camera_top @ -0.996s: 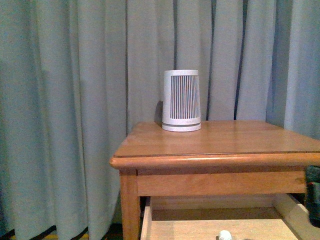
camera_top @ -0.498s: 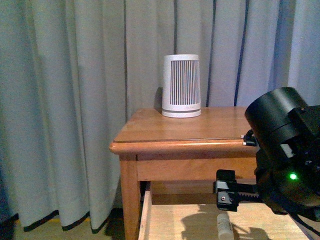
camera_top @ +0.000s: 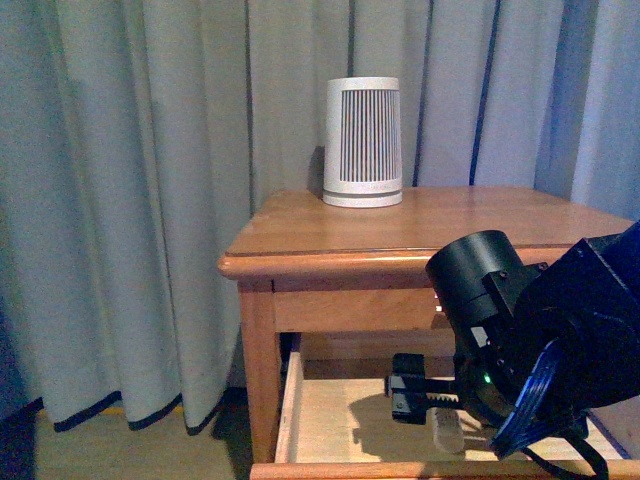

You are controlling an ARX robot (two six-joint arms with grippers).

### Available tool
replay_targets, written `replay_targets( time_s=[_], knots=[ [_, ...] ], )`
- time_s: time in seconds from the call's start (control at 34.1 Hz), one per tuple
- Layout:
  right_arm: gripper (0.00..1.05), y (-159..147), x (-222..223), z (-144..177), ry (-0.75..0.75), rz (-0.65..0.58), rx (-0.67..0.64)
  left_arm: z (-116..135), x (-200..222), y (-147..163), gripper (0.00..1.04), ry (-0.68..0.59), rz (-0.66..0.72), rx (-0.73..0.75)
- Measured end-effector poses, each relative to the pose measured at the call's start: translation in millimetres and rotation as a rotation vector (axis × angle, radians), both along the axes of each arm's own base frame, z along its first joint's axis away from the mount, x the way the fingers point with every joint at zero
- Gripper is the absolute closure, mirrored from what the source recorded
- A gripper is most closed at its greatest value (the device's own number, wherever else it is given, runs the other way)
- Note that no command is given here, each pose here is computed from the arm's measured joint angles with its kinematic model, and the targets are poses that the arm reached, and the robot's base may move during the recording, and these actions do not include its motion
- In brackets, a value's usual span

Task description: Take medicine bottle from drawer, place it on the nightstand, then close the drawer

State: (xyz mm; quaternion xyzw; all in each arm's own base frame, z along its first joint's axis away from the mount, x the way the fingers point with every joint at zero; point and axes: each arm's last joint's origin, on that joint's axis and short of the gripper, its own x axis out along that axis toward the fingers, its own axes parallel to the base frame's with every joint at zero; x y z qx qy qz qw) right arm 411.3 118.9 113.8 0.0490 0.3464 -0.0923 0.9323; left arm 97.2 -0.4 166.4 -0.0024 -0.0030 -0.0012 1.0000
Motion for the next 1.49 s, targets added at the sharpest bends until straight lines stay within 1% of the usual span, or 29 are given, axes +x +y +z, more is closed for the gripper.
replay_targets(
  time_s=[0.26, 0.62, 0.64, 0.67, 0.82, 0.85, 1.11, 1.2, 1.38, 1.49],
  knots=[
    [0.07, 6.1, 12.2, -10.5, 0.000, 0.001, 0.000, 0.0, 0.0, 0.0, 0.07, 0.000, 0.000, 0.000],
    [0.07, 13.0, 24.9, -29.0, 0.051, -0.012, 0.010, 0.0, 0.0, 0.0, 0.07, 0.000, 0.000, 0.000],
    [0.08, 13.9, 25.3, -29.8, 0.053, -0.012, 0.012, 0.0, 0.0, 0.0, 0.07, 0.000, 0.000, 0.000],
    [0.15, 15.2, 25.5, -31.1, 0.055, -0.011, 0.012, 0.0, 0.0, 0.0, 0.07, 0.000, 0.000, 0.000],
    [0.31, 17.0, 25.9, -34.2, 0.061, -0.008, 0.009, 0.0, 0.0, 0.0, 0.07, 0.000, 0.000, 0.000],
    [0.38, 17.1, 26.2, -35.1, 0.060, -0.007, 0.010, 0.0, 0.0, 0.0, 0.07, 0.000, 0.000, 0.000],
    [0.70, 17.5, 26.7, -35.2, 0.040, -0.010, 0.004, 0.0, 0.0, 0.0, 0.07, 0.000, 0.000, 0.000],
    [0.74, 17.7, 26.6, -35.4, 0.037, -0.008, 0.004, 0.0, 0.0, 0.0, 0.07, 0.000, 0.000, 0.000],
    [0.75, 16.7, 25.2, -35.2, 0.021, -0.005, -0.012, 0.0, 0.0, 0.0, 0.07, 0.000, 0.000, 0.000],
    [0.75, 15.1, 21.8, -17.2, -0.019, -0.009, -0.015, 0.0, 0.0, 0.0, 0.07, 0.000, 0.000, 0.000]
  ],
)
